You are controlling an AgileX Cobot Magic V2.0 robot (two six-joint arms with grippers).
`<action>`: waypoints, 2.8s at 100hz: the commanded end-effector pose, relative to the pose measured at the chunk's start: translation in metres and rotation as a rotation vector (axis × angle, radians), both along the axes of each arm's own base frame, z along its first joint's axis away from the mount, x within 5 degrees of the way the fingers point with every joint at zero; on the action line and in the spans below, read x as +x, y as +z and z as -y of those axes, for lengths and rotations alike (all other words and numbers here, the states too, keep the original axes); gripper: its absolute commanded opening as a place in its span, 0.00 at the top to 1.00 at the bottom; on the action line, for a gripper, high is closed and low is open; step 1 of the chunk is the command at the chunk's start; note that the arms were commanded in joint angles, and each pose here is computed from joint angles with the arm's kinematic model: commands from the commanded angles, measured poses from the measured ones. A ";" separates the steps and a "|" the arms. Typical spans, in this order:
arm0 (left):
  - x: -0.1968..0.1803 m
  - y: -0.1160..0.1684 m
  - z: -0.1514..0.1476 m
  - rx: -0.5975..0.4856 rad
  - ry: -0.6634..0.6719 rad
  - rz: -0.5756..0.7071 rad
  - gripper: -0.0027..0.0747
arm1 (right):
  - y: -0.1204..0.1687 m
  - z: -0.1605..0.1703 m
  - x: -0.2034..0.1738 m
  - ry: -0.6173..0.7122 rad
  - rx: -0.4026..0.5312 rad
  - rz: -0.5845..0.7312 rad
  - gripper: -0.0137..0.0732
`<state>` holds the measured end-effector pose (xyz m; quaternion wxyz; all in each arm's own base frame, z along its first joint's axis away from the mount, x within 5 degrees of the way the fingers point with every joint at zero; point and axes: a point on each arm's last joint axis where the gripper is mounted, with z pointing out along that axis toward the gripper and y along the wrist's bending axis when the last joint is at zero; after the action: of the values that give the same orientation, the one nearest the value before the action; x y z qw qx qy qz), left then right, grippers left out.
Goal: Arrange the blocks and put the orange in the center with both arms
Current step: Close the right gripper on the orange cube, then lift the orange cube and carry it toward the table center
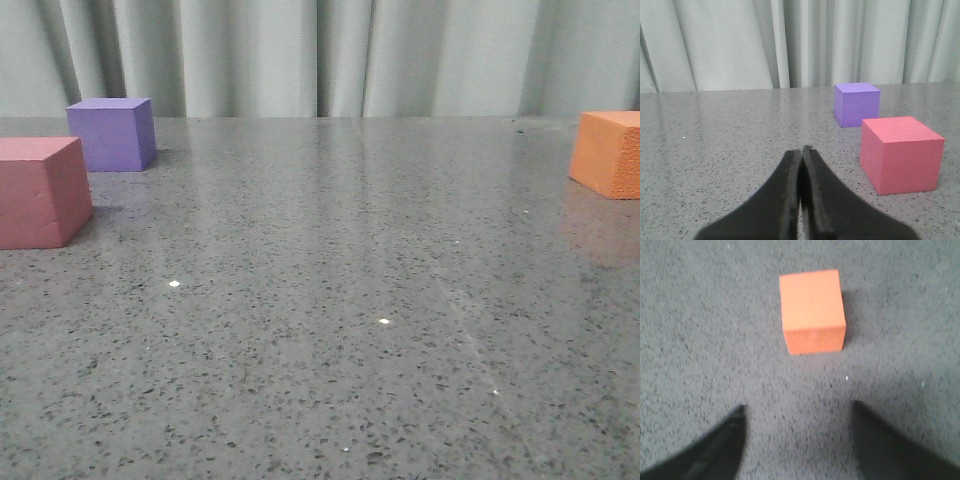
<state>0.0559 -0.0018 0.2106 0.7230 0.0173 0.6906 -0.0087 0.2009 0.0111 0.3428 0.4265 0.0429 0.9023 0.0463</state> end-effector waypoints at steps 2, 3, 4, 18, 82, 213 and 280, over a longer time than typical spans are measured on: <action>-0.001 -0.009 0.001 -0.011 -0.009 0.060 0.98 | 0.025 0.002 0.006 0.004 -0.020 0.189 0.11; -0.001 -0.009 0.001 -0.011 -0.009 0.060 0.98 | 0.025 0.002 0.006 0.005 -0.022 0.198 0.11; -0.001 -0.009 0.001 -0.011 -0.009 0.060 0.98 | 0.026 0.002 0.006 0.006 -0.023 0.203 0.11; -0.001 -0.009 0.001 -0.011 -0.009 0.060 0.98 | 0.029 0.001 0.014 0.020 -0.044 0.250 0.11; -0.001 -0.009 0.001 -0.011 -0.009 0.060 0.98 | 0.006 0.001 0.120 0.042 -0.142 0.058 0.11; -0.001 -0.009 0.001 -0.011 -0.009 0.060 0.98 | 0.002 -0.036 0.146 0.140 -0.130 -0.113 0.40; -0.001 -0.009 0.001 -0.011 -0.009 0.060 0.98 | -0.008 -0.181 0.151 0.253 0.162 -0.080 0.40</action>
<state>0.0559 -0.0018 0.2106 0.7230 0.0173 0.6906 -0.0087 0.3509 0.1791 0.3062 0.3274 -0.0326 0.9343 0.1375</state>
